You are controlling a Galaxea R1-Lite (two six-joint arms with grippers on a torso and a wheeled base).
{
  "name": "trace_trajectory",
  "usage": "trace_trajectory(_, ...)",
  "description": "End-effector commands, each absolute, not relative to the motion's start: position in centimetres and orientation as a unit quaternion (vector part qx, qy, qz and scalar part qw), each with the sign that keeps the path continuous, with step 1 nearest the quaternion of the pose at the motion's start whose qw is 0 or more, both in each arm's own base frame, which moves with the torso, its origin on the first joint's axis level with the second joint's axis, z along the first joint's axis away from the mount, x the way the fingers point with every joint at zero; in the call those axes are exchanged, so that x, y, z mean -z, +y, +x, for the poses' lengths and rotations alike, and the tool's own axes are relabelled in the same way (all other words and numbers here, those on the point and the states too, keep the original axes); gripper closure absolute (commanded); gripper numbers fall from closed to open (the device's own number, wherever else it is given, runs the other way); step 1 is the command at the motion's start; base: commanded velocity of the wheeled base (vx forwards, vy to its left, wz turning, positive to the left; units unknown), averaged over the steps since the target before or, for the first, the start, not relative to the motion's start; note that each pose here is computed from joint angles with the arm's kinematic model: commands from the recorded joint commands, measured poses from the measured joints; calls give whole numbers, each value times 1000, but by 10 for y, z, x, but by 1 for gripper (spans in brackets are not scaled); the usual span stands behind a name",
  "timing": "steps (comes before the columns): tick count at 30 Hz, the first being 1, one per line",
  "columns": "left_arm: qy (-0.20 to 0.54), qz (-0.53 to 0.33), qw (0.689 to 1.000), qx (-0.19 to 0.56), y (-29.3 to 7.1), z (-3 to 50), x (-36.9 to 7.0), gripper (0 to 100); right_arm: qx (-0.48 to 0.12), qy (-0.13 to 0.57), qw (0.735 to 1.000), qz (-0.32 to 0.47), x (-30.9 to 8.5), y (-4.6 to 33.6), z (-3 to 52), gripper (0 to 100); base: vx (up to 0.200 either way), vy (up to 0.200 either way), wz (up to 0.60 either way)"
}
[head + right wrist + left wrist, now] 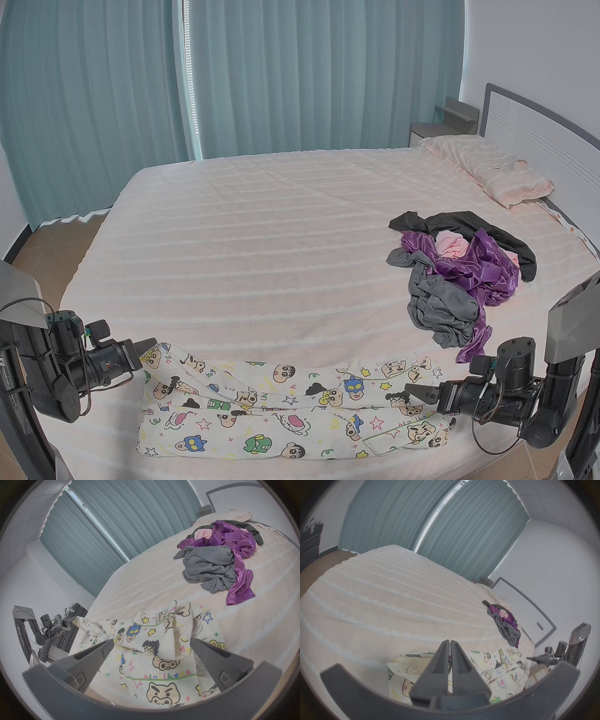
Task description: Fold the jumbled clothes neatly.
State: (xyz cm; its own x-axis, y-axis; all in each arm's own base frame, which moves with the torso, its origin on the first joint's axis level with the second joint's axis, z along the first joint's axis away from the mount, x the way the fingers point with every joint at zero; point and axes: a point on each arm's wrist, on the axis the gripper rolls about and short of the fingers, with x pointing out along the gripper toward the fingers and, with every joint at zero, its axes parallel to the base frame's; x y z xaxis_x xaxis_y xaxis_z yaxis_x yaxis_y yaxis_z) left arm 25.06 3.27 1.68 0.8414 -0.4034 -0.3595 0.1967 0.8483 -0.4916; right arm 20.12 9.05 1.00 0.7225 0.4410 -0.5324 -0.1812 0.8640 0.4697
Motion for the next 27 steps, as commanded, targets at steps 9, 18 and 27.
trace_trajectory(9,265,-199,931,152,46,211,-10,100,-170,334,906,196,-10,89,198,0,0,0,0)
trace_trajectory(18,302,-177,927,138,58,206,13,100,-168,334,906,195,-10,89,198,0,0,0,0)
trace_trajectory(27,355,-146,910,156,56,196,27,100,-168,335,906,195,-9,89,198,0,0,0,0)
